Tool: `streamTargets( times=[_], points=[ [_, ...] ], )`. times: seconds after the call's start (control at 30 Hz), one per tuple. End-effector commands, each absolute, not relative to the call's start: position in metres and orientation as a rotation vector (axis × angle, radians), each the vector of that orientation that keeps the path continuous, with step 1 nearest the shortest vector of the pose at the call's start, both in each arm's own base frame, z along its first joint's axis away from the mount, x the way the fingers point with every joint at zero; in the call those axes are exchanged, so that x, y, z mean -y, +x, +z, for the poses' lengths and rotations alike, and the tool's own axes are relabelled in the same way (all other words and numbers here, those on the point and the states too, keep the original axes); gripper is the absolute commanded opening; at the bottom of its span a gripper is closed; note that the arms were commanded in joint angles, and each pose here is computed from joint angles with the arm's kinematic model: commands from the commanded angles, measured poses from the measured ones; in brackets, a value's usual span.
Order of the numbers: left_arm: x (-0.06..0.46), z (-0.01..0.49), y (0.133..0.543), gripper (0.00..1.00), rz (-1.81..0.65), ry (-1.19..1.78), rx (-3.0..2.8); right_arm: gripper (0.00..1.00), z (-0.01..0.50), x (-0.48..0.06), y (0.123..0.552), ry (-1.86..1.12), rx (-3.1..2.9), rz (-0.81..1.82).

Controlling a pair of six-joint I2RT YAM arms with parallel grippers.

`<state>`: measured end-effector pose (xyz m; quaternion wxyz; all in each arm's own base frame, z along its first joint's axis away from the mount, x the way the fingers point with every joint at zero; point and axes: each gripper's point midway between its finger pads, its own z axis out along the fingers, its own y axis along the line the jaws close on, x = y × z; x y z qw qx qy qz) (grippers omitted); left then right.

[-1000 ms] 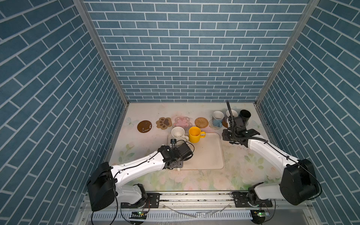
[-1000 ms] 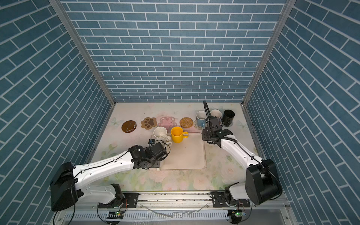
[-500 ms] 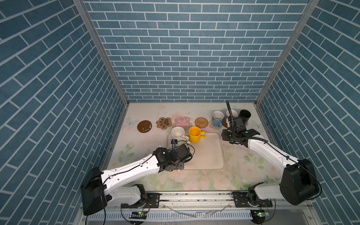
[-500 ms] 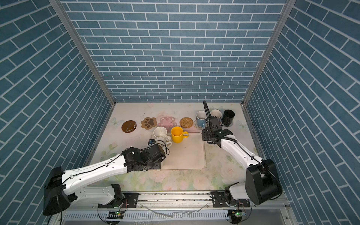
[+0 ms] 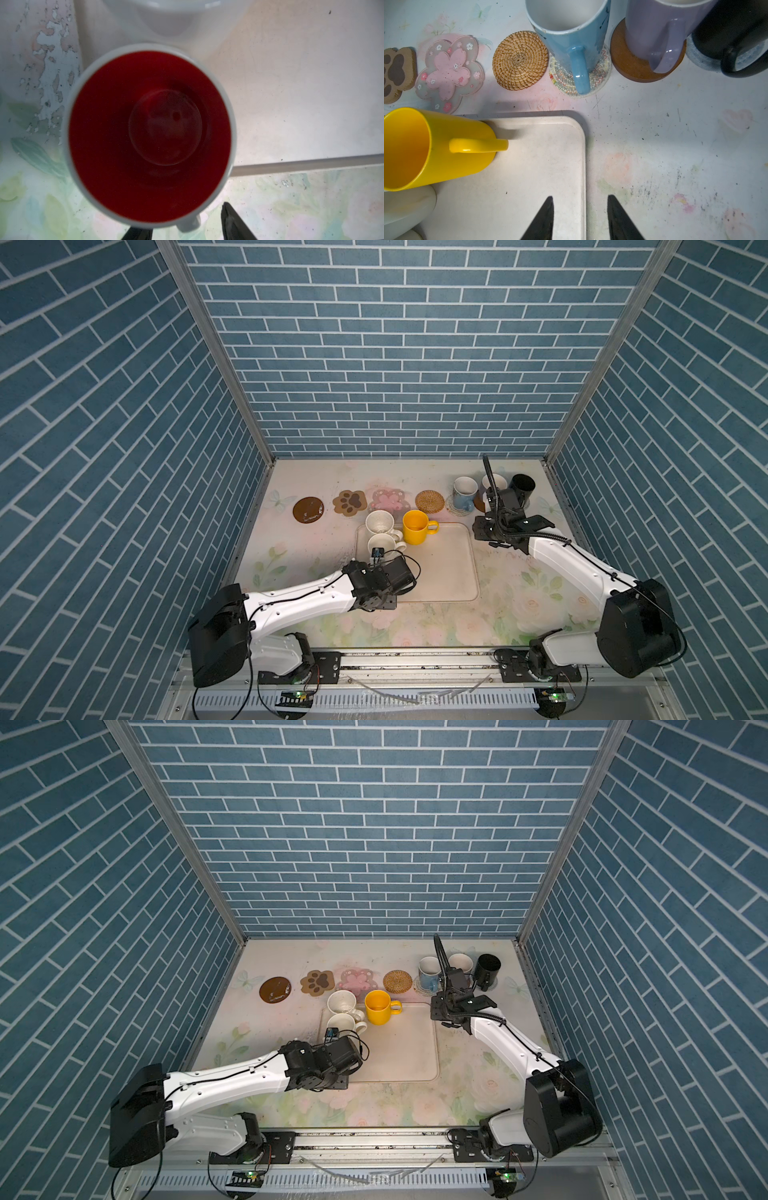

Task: Place cups on coasters
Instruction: Pick up the cup from the tray.

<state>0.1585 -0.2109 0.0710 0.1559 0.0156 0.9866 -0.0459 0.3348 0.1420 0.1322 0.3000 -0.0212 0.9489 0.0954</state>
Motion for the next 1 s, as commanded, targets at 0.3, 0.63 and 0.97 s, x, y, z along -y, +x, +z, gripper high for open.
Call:
streamTargets(
  times=[0.3,0.63,0.97],
  points=[
    [0.212,0.058,0.167,0.34,-0.116,0.052,-2.830,0.44,0.122,-0.136,0.330,-0.022,-2.541,0.240],
    [0.200,0.060,0.162,0.11,-0.107,0.070,-2.820,0.44,0.122,-0.137,0.330,-0.025,-2.540,0.245],
    [0.195,0.072,0.162,0.00,-0.102,0.092,-2.800,0.43,0.122,-0.138,0.329,-0.032,-2.541,0.249]
  ],
)
